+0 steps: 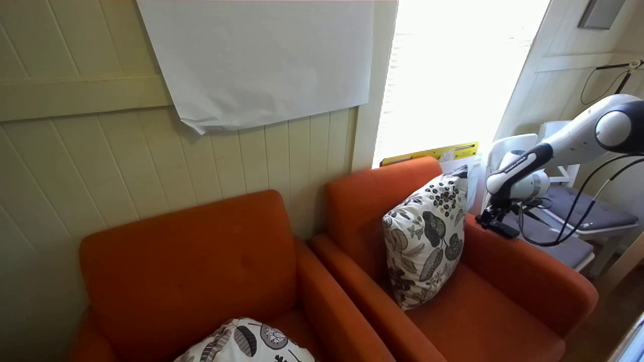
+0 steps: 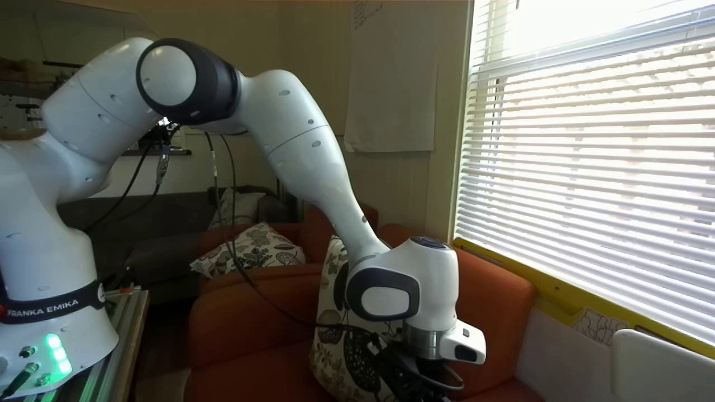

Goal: Put the remote on the rightmost sofa arm

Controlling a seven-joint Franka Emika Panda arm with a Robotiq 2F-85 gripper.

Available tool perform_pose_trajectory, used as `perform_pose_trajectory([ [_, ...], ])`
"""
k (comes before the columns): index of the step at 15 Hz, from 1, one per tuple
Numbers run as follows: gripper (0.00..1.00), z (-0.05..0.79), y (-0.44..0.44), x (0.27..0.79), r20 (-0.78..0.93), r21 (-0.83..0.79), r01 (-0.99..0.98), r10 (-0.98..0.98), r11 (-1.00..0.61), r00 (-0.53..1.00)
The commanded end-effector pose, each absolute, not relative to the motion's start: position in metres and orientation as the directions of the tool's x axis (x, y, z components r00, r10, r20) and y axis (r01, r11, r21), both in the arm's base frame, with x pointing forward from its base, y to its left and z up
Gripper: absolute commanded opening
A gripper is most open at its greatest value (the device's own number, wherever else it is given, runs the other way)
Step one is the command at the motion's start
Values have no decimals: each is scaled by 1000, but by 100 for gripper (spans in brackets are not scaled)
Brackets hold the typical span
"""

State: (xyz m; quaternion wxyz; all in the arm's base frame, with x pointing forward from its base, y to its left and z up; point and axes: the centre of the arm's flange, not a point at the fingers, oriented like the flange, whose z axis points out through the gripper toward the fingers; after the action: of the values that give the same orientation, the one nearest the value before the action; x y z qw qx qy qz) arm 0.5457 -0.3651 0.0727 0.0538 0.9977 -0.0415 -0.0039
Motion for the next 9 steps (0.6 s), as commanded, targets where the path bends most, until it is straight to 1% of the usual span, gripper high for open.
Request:
perform_pose_trajectory([
  [1,100,95,-370,541,28,101,-135,-132,-986,991],
  [4,100,143,-380,523,112,114,-205,-193,-972,975],
  [6,100,175,-387,507,130,146,-236,-218,-961,967],
  [9,100,210,-391,464,5,134,-165,-166,-977,986],
])
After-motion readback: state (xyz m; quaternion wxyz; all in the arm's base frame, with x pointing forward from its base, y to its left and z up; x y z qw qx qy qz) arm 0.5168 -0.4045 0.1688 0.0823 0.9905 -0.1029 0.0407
